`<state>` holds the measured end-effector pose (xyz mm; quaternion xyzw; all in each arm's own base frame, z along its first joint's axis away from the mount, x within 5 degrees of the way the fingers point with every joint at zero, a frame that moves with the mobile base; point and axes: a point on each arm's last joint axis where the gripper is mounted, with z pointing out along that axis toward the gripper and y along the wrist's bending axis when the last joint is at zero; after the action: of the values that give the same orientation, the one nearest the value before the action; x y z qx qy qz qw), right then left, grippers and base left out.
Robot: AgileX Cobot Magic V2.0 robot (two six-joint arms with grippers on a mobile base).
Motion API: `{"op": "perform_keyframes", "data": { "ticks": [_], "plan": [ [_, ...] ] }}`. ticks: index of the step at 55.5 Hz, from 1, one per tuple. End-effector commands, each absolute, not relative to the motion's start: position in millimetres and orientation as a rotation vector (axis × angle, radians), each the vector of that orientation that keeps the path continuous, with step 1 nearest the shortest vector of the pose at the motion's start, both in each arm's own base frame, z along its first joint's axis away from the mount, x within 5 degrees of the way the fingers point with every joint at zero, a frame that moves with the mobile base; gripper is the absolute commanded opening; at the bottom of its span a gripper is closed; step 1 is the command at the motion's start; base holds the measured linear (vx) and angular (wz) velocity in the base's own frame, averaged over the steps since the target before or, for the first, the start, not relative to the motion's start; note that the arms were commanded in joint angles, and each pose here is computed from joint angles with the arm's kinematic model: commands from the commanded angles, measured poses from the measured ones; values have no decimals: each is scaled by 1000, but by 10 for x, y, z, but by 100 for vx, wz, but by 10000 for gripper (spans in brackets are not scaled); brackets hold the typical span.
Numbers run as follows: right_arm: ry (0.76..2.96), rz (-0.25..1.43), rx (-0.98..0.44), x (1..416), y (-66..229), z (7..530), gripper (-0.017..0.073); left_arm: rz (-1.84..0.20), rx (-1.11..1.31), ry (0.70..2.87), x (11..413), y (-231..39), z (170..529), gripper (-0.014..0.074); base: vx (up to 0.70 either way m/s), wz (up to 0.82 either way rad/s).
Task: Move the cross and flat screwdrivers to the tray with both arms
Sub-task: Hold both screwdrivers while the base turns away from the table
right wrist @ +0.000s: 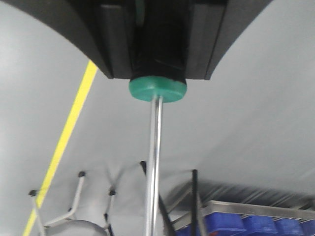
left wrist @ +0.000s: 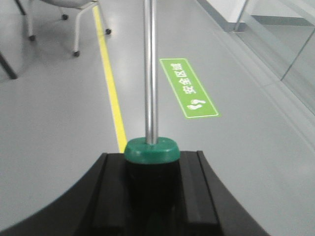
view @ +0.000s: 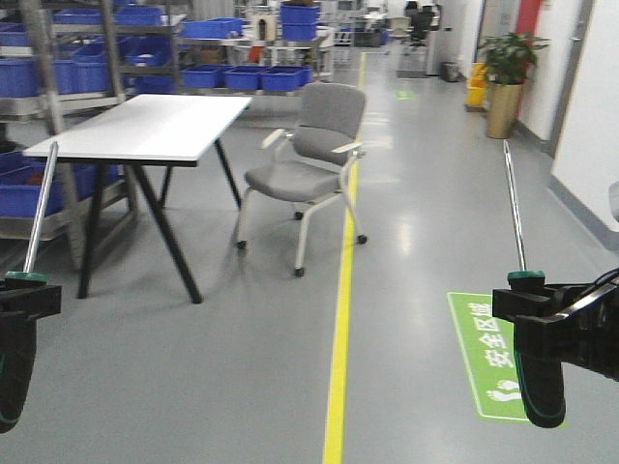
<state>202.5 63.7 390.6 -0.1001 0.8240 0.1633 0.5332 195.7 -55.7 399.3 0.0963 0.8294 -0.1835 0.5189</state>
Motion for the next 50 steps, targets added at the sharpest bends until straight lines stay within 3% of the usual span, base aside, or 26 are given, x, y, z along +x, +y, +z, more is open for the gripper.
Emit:
{"op": "perform_keyframes", "data": {
  "ticks": [1, 24, 50],
  "plan": [
    [1846, 388, -204, 2003, 609, 4104, -8, -461, 179, 1876, 1934, -548, 4181, 3, 31, -44],
    [1857, 390, -209, 1999, 612, 4094, -8, -461, 179, 1876, 1934, -548, 4181, 3, 36, -14],
    [1858, 389, -209, 1999, 612, 4094, -8, -461, 179, 1876, 1934, -548, 4181, 3, 47, 39]
  ]
}}
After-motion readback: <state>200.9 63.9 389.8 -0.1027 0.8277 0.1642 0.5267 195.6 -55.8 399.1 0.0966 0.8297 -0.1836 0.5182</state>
